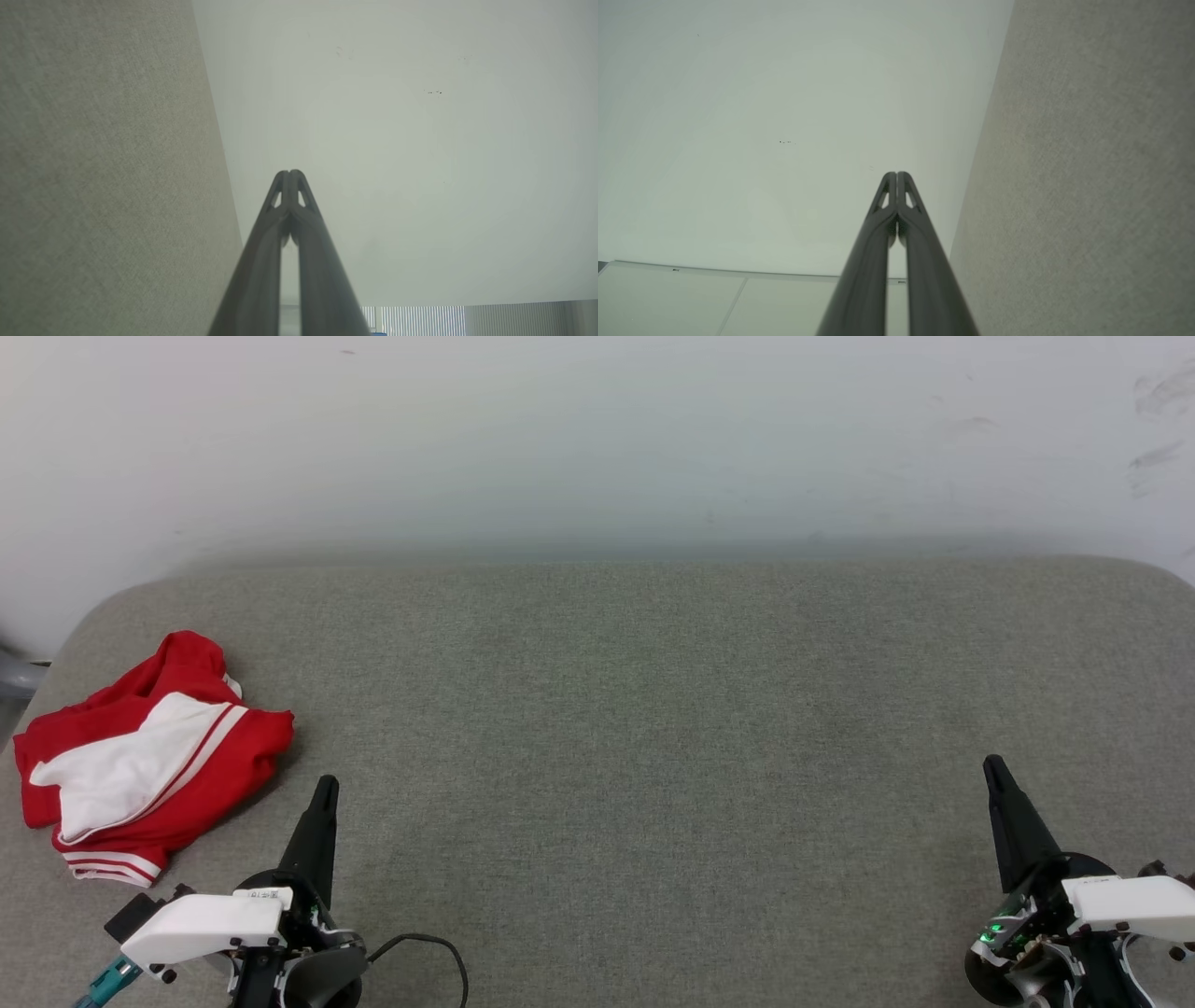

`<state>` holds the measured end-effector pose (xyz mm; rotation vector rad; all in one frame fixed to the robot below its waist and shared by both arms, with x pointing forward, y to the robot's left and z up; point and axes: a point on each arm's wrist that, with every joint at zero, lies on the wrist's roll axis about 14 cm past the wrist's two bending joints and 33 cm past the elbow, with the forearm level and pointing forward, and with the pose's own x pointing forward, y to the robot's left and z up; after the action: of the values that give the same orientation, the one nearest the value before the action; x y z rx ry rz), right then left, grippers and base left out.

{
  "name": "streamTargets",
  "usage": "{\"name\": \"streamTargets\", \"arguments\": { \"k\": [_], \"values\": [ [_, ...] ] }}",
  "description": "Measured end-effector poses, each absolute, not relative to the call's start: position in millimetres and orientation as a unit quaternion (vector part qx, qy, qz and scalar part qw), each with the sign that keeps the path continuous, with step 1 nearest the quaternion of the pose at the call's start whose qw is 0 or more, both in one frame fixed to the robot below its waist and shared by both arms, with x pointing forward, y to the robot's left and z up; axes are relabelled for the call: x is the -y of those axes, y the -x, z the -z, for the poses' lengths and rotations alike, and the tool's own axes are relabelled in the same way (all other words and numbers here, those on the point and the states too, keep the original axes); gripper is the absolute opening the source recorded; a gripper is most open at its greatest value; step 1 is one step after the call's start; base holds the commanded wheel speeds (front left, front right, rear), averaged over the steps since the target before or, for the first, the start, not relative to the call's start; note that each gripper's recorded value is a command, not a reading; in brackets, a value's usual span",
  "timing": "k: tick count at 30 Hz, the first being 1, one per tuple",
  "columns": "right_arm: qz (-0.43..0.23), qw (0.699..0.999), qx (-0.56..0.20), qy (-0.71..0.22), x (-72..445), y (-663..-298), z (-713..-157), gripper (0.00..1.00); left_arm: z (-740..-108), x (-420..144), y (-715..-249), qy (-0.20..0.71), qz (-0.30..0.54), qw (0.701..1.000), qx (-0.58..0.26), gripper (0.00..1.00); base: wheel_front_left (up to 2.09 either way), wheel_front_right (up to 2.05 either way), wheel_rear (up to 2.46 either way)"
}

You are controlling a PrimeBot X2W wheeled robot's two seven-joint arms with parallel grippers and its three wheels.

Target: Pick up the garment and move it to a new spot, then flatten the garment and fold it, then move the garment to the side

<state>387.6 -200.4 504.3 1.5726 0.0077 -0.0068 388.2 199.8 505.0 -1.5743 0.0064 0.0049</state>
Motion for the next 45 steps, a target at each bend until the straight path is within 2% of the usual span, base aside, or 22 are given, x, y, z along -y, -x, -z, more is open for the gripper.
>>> {"name": "streamTargets", "arguments": {
  "k": [33, 34, 40, 45],
  "values": [
    [0.003, 0.706, -0.003, -0.708, 200.4, -387.6, -504.4, 0.0, -505.0, -199.8, -388.2, 0.708, -0.002, 0.706, -0.003, 0.0, 0.0, 0.0, 0.0],
    [0.006, 0.706, -0.006, -0.708, 200.5, -386.5, -501.3, 1.0, -501.8, -199.4, -387.3, 0.709, -0.006, 0.705, -0.006, 1.0, 0.0, 0.0, 0.0],
    [0.04, 0.706, -0.03, -0.706, 203.1, -373.2, -474.4, 1.0, -477.3, -199.4, -375.2, 0.71, -0.035, 0.703, -0.029, 1.0, 0.0, 0.0, 0.0],
    [0.047, 0.719, -0.021, -0.693, 206.8, -373.6, -475.9, 1.0, -481.9, -202.1, -376.3, 0.697, -0.037, 0.716, -0.017, 1.0, 0.0, 0.0, 0.0]
  ]
}}
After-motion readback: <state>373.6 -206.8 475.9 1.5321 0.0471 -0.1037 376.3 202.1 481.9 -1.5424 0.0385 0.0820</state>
